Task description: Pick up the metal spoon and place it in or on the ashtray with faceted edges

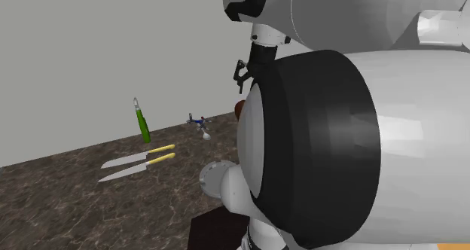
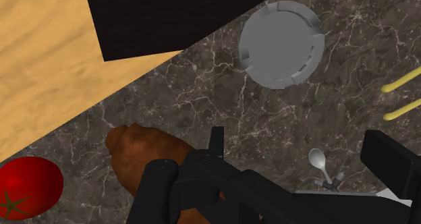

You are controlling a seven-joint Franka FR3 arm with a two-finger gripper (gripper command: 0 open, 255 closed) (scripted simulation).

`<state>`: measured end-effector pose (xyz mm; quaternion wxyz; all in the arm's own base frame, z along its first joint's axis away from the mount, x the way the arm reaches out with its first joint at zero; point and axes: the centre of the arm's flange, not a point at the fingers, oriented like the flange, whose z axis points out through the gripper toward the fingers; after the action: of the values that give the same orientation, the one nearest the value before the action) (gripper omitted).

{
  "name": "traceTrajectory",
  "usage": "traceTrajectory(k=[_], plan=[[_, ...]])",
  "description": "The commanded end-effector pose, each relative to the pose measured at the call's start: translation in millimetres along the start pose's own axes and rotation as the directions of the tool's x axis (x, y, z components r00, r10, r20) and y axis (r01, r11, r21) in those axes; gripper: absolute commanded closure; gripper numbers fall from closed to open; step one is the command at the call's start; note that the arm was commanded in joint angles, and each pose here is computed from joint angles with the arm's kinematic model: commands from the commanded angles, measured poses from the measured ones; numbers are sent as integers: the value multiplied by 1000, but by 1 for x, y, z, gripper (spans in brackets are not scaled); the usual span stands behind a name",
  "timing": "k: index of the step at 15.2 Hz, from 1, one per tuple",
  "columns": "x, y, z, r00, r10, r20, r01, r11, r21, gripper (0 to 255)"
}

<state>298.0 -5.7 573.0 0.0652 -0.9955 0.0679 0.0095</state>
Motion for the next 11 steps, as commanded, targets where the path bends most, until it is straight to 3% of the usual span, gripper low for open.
traceTrajectory(k=[1,11], plan=[[0,0,0,1000,0,0,0,1000,0,0],[100,-44,81,995,-94,41,94,996,8,0]])
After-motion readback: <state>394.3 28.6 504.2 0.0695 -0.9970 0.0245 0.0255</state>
